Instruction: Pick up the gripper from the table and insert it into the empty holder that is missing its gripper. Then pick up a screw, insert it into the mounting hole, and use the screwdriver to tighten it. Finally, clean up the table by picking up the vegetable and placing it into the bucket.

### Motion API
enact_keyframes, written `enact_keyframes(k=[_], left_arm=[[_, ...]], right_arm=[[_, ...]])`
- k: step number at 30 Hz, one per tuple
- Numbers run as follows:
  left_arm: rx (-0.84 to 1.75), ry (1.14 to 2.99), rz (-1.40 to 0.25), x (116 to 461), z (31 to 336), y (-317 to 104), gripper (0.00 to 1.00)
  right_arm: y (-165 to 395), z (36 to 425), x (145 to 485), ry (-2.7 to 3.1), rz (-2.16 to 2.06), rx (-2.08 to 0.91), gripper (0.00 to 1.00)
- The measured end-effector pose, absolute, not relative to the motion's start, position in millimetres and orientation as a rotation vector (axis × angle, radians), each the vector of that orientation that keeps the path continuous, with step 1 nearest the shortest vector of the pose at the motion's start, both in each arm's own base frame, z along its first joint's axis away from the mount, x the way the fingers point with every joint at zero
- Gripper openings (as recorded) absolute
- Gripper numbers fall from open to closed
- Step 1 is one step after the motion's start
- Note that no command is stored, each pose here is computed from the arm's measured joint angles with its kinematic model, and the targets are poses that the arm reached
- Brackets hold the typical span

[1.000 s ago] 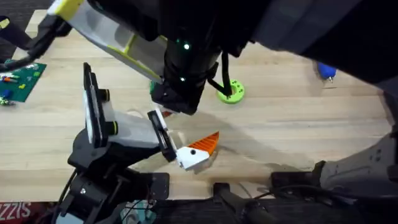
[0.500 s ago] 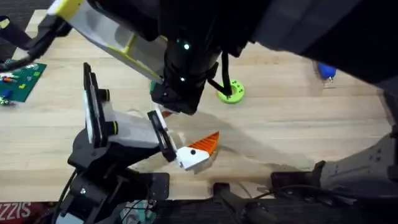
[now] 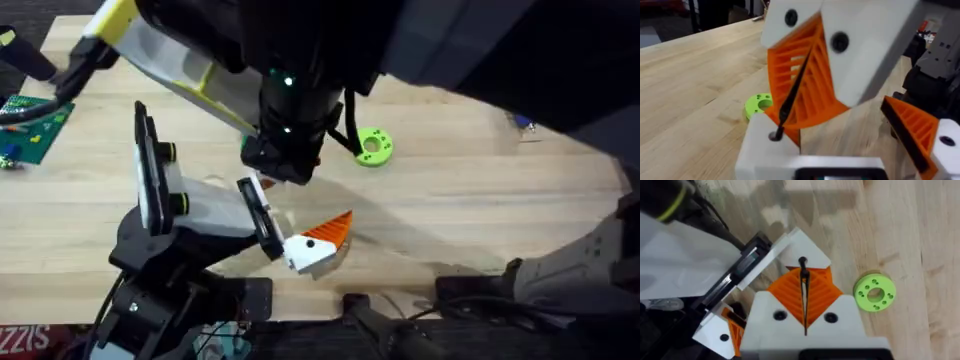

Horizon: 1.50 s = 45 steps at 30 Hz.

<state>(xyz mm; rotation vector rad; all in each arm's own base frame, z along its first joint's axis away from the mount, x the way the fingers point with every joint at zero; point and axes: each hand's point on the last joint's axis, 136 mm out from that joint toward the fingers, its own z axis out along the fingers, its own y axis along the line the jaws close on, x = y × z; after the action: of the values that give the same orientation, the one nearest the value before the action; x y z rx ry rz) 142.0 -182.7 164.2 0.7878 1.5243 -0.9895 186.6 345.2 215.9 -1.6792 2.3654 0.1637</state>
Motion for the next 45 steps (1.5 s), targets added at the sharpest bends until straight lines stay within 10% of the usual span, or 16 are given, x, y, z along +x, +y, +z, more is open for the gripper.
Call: enact_keyframes(k=[25,41,45], left_arm=[[0.788,1.524,-0.989,142.1,164.2,-182.7,0.982],[0.786,1.525,-0.989,142.3,164.1,-182.6,0.982],[0.787,1.525,-0.989,142.2,164.1,-182.6,0.982]], right_arm=[[354.5,218.0,184.9,2.330,0.185,-1.680,0.015],[348.2,220.2,193.3,2.324,0.129,-1.667,0.957],[347.2,220.7,195.3,2.323,0.120,-1.662,0.993]])
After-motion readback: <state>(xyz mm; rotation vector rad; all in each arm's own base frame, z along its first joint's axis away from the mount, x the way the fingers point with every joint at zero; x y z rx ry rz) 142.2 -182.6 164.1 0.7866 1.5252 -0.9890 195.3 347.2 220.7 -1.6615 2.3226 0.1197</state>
